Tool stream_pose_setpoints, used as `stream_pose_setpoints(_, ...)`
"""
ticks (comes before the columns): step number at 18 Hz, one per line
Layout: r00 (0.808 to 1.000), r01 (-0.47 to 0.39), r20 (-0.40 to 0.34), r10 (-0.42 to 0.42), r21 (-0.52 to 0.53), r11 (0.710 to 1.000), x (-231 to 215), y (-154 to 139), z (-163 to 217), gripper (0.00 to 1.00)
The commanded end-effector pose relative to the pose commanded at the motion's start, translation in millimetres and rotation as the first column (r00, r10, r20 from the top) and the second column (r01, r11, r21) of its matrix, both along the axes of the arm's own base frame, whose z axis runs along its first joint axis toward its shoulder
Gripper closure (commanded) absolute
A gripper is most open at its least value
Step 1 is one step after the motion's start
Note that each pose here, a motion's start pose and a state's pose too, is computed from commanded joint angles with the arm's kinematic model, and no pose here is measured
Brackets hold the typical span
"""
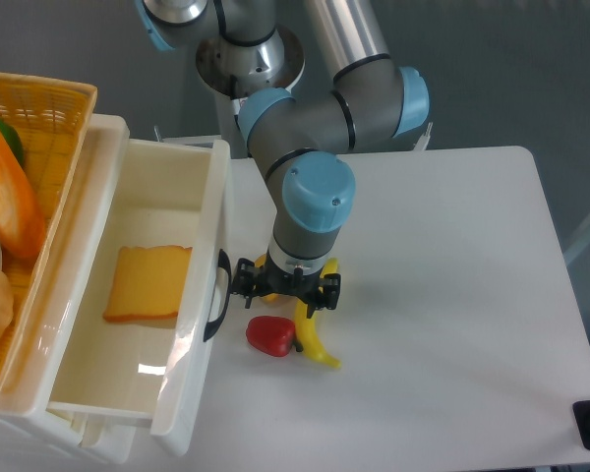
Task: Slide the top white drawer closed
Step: 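Push the drawer front with the gripper, sliding the drawer into the cabinet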
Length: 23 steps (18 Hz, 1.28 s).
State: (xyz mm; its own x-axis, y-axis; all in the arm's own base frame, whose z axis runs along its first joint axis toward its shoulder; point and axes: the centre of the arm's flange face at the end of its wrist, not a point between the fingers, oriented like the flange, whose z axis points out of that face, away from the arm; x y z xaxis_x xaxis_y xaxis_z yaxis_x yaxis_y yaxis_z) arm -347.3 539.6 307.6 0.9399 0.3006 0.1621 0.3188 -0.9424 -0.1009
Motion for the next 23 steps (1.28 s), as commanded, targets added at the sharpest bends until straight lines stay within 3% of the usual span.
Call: stream_pose_setpoints(23, 0.992, 0.128, -0.016, -0.128, 0.007, 0.992, 73.3, 37.8, 10.4, 0.0)
